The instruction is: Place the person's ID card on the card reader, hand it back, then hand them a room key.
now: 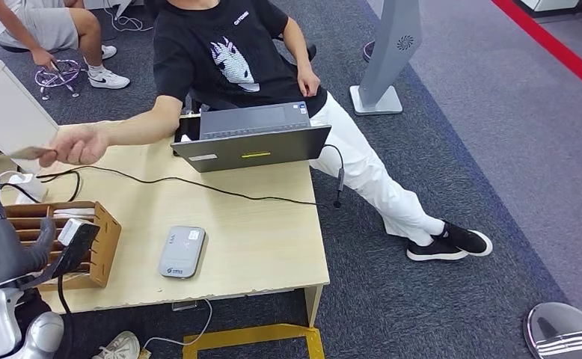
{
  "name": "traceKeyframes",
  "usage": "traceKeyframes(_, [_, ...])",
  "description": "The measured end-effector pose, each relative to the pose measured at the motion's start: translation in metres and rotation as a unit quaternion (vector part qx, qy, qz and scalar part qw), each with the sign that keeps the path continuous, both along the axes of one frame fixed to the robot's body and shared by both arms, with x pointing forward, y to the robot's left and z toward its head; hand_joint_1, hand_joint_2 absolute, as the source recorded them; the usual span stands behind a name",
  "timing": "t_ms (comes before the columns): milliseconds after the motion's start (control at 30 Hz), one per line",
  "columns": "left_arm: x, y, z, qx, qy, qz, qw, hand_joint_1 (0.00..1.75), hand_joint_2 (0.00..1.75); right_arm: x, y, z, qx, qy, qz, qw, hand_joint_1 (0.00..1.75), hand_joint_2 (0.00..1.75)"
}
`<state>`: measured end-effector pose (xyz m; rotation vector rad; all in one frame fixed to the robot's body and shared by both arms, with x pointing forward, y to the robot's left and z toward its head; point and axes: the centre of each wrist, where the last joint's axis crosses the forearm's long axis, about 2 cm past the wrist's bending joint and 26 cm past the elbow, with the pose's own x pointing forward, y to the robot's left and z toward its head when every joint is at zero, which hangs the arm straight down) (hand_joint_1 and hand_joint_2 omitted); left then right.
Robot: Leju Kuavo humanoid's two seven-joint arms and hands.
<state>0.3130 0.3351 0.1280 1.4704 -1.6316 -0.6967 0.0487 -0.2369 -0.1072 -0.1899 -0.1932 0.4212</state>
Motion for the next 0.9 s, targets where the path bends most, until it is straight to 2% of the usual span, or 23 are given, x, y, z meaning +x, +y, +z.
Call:
traceKeyframes(167, [-0.005, -0.013, 0.006, -0.017, -0.011, -0.027, 0.999, 0.00, 1.75, 0.000, 0.000, 0.000, -0.001, 0.002, -0.003, 1.000, 0.00, 1.75])
traceKeyframes(267, [-0.012, -0.026, 0.010, -0.051, 0.008, -0.059, 0.997, 0.00, 1.75, -0.001, 0.000, 0.000, -0.001, 0.003, -0.007, 1.000, 0.00, 1.75])
traceKeyframes(367, [-0.021, -0.041, 0.014, -0.091, 0.023, -0.100, 0.991, 0.00, 1.75, -0.003, 0.000, 0.000, -0.001, 0.006, -0.014, 1.000, 0.00, 1.75])
traceKeyframes(533, [-0.035, -0.062, 0.022, -0.106, 0.019, -0.157, 0.982, 0.00, 1.75, -0.004, 0.000, 0.000, 0.000, 0.007, -0.021, 1.000, 0.00, 1.75])
traceKeyframes(667, [-0.055, -0.085, 0.026, -0.113, 0.025, -0.214, 0.970, 0.00, 1.75, -0.005, -0.001, -0.001, 0.002, 0.009, -0.033, 0.999, 0.00, 1.75])
traceKeyframes(900, [-0.068, -0.099, 0.033, -0.121, 0.025, -0.245, 0.962, 0.00, 1.75, -0.005, -0.001, -0.001, 0.002, 0.010, -0.041, 0.999, 0.00, 1.75])
